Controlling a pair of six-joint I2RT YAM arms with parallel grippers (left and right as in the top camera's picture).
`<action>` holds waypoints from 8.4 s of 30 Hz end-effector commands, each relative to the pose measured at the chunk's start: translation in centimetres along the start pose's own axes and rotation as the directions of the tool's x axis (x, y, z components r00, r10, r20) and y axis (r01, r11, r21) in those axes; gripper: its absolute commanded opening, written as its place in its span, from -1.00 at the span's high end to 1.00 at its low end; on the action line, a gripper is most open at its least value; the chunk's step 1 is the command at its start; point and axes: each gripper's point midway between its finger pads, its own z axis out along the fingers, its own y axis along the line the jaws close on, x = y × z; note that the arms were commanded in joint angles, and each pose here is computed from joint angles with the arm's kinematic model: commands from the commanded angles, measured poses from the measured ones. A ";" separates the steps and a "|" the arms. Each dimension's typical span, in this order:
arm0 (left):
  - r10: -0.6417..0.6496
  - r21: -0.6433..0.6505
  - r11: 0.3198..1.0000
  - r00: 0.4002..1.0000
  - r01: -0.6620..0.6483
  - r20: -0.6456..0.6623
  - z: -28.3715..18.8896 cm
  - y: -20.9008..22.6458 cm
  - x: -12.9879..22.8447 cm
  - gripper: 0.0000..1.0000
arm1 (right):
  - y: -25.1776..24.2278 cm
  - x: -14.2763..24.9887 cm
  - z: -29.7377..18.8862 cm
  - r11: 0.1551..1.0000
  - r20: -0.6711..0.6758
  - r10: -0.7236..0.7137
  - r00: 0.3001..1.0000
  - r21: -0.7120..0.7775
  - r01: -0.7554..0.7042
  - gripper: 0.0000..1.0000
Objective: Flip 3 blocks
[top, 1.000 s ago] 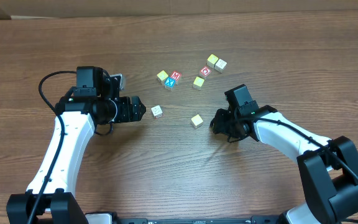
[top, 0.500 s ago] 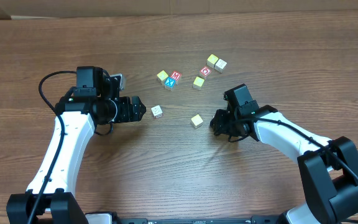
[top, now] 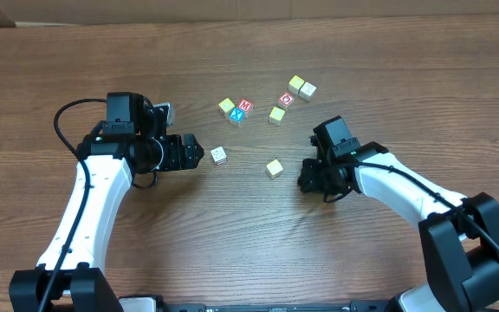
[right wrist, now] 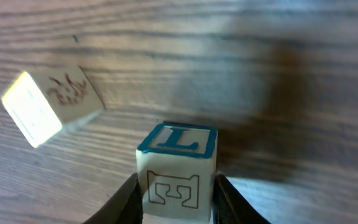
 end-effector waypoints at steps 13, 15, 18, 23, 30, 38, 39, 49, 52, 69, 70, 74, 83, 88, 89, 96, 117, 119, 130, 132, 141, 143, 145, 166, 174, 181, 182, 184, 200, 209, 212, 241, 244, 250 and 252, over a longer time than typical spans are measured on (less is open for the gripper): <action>0.002 0.019 1.000 1.000 -0.002 -0.026 0.4 -0.4 0.7 -0.86 | -0.2 4.2 -5.6 0.986 -0.040 0.008 0.999 0.165 -0.002 0.56; 0.002 0.019 1.000 1.000 -0.001 -0.029 0.4 -0.4 0.7 -0.87 | 0.9 5.9 -5.1 0.982 -0.066 -0.024 0.998 0.185 0.036 0.56; -0.001 0.018 1.000 0.999 0.002 -0.037 0.4 -0.3 0.9 -0.87 | 2.9 8.3 -4.2 0.978 -0.088 -0.066 0.994 0.191 0.082 0.55; -0.008 0.015 1.000 0.998 0.008 -0.058 0.4 -0.3 1.5 -0.91 | 4.6 10.3 -3.0 0.974 -0.084 -0.047 0.995 0.216 0.064 0.54; -0.012 0.014 1.000 0.998 0.013 -0.070 0.4 -0.3 1.7 -0.90 | 4.0 11.2 -1.2 0.963 -0.117 0.073 0.990 0.267 -0.039 0.63; -0.009 0.014 1.000 0.997 0.010 -0.072 0.4 -0.3 1.8 -0.90 | 3.5 12.9 0.6 0.937 -0.146 0.152 0.978 0.336 -0.095 0.67; -0.009 0.014 1.000 0.997 0.010 -0.072 0.4 -0.3 1.8 -0.90 | 3.6 12.9 0.8 0.938 -0.146 0.149 0.978 0.334 -0.093 0.67; -0.001 0.014 1.000 0.997 0.002 -0.072 0.4 -0.3 1.8 -0.93 | 3.7 12.8 0.8 0.938 -0.141 0.154 0.978 0.332 -0.100 0.31; -0.001 0.014 1.000 0.997 0.002 -0.073 0.4 -0.3 1.8 -0.93 | 3.7 12.9 0.8 0.938 -0.142 0.154 0.978 0.332 -0.099 0.08; 0.004 0.014 1.000 0.997 -0.003 -0.078 0.4 -0.2 1.9 -0.97 | 4.7 10.0 -2.2 0.939 -0.017 0.104 0.994 0.330 -0.093 -0.11; 0.004 0.014 1.000 0.997 -0.003 -0.078 0.4 -0.2 1.9 -0.97 | 4.9 9.6 -2.9 0.940 0.001 0.098 0.995 0.329 -0.093 -0.13; 0.006 0.014 1.000 0.997 -0.005 -0.075 0.4 -0.2 1.9 -0.95 | 6.1 8.4 -5.4 0.951 0.041 0.055 0.998 0.304 -0.065 -0.36; 0.030 0.024 0.999 0.995 -0.027 -0.091 0.9 -1.0 2.2 -0.81 | 9.2 6.7 -10.8 0.978 0.113 0.021 0.993 0.204 -0.044 -0.51; 0.093 0.056 0.995 0.985 -0.085 -0.147 2.7 -3.9 3.4 -0.79 | 10.5 5.9 -15.9 0.989 0.178 -0.041 0.983 0.144 0.015 -0.51; 0.101 0.063 0.994 0.983 -0.092 -0.155 3.2 -4.7 3.7 -0.78 | 10.8 5.8 -17.0 0.991 0.195 -0.058 0.979 0.126 0.034 -0.51; 0.272 0.151 0.957 0.950 -0.249 -0.154 7.4 -11.3 5.1 -0.86 | 11.7 6.8 -26.2 0.988 0.331 -0.131 0.935 -0.039 0.152 -0.65; 0.706 0.123 0.705 0.708 -0.698 -0.024 13.9 -15.7 5.7 -0.88 | 8.5 12.7 -30.2 0.966 0.259 -0.164 0.952 -0.152 0.207 -0.70; 0.707 0.121 0.704 0.707 -0.700 -0.017 13.9 -15.7 5.5 -0.78 | 8.6 12.8 -30.1 0.966 0.253 -0.165 0.953 -0.156 0.208 -0.69; 0.705 0.121 0.705 0.709 -0.698 -0.022 14.1 -15.6 5.6 -0.36 | 8.8 13.2 -30.1 0.962 0.236 -0.167 0.957 -0.175 0.211 -0.64; 0.706 0.118 0.705 0.708 -0.699 -0.025 14.1 -15.5 5.6 -0.34 | 8.9 13.2 -30.1 0.962 0.234 -0.167 0.958 -0.177 0.210 -0.63; 0.700 0.125 0.713 0.709 -0.690 -0.081 15.9 -14.4 6.8 -0.04 | 9.0 13.4 -30.1 0.960 0.225 -0.167 0.960 -0.186 0.211 -0.59; 0.700 0.125 0.714 0.710 -0.689 -0.082 16.0 -14.4 6.8 0.00 | 9.0 13.4 -30.1 0.960 0.225 -0.167 0.960 -0.186 0.210 -0.59; 0.690 0.100 0.724 0.720 -0.683 -0.081 16.0 -14.2 6.4 0.06 | 9.0 13.4 -30.1 0.960 0.226 -0.167 0.960 -0.186 0.210 -0.58; 0.674 0.055 0.738 0.739 -0.672 -0.008 14.9 -16.2 2.8 0.28 | 9.6 12.7 -28.2 0.971 0.169 -0.172 0.971 -0.138 0.196 -0.57; 0.670 0.059 0.742 0.740 -0.668 -0.053 14.8 -15.6 3.7 0.60 | 9.7 12.6 -27.9 0.973 0.159 -0.173 0.972 -0.128 0.194 -0.57; 0.644 0.053 0.765 0.761 -0.641 -0.077 14.8 -15.1 4.1 0.74 | 9.5 12.8 -27.9 0.974 0.153 -0.173 0.973 -0.121 0.192 -0.56; 0.621 0.044 0.783 0.779 -0.620 -0.081 14.7 -15.1 3.9 0.86 | 9.5 12.8 -27.9 0.974 0.152 -0.173 0.973 -0.121 0.192 -0.56; 0.582 0.028 0.812 0.808 -0.583 -0.090 14.2 -15.1 3.6 0.92 | 9.5 12.7 -27.9 0.974 0.153 -0.173 0.973 -0.120 0.192 -0.56; 0.254 -0.142 0.948 0.947 -0.284 -0.196 2.3 -15.0 2.5 0.91 | 5.4 11.7 -28.4 0.999 0.239 -0.010 0.971 0.033 0.003 -0.54; 0.186 -0.125 0.968 0.957 -0.218 -0.224 1.4 -13.9 8.9 0.91 | 4.0 12.6 -31.0 0.999 0.316 0.003 0.949 -0.049 0.013 -0.56; 0.190 -0.104 0.970 0.956 -0.218 -0.225 2.4 -14.4 11.2 0.92 | 3.6 13.0 -31.4 0.998 0.323 0.005 0.946 -0.060 0.015 -0.56; 0.169 0.065 0.985 0.974 -0.161 -0.149 8.9 -16.0 16.3 0.91 | 3.5 14.0 -31.2 0.998 0.276 -0.004 0.961 -0.067 0.023 -0.54; 0.169 0.069 0.985 0.973 -0.159 -0.158 8.9 -16.0 16.6 0.92 | 3.6 14.1 -31.2 0.997 0.269 -0.004 0.963 -0.072 0.024 -0.54; 0.180 0.083 0.982 0.968 -0.168 -0.176 8.8 -16.4 17.3 0.92 | 3.8 14.3 -31.1 0.996 0.257 -0.005 0.966 -0.081 0.027 -0.54; 0.181 0.082 0.982 0.967 -0.169 -0.182 8.8 -16.6 17.8 0.92 | 3.8 14.4 -31.1 0.996 0.252 -0.006 0.968 -0.085 0.028 -0.54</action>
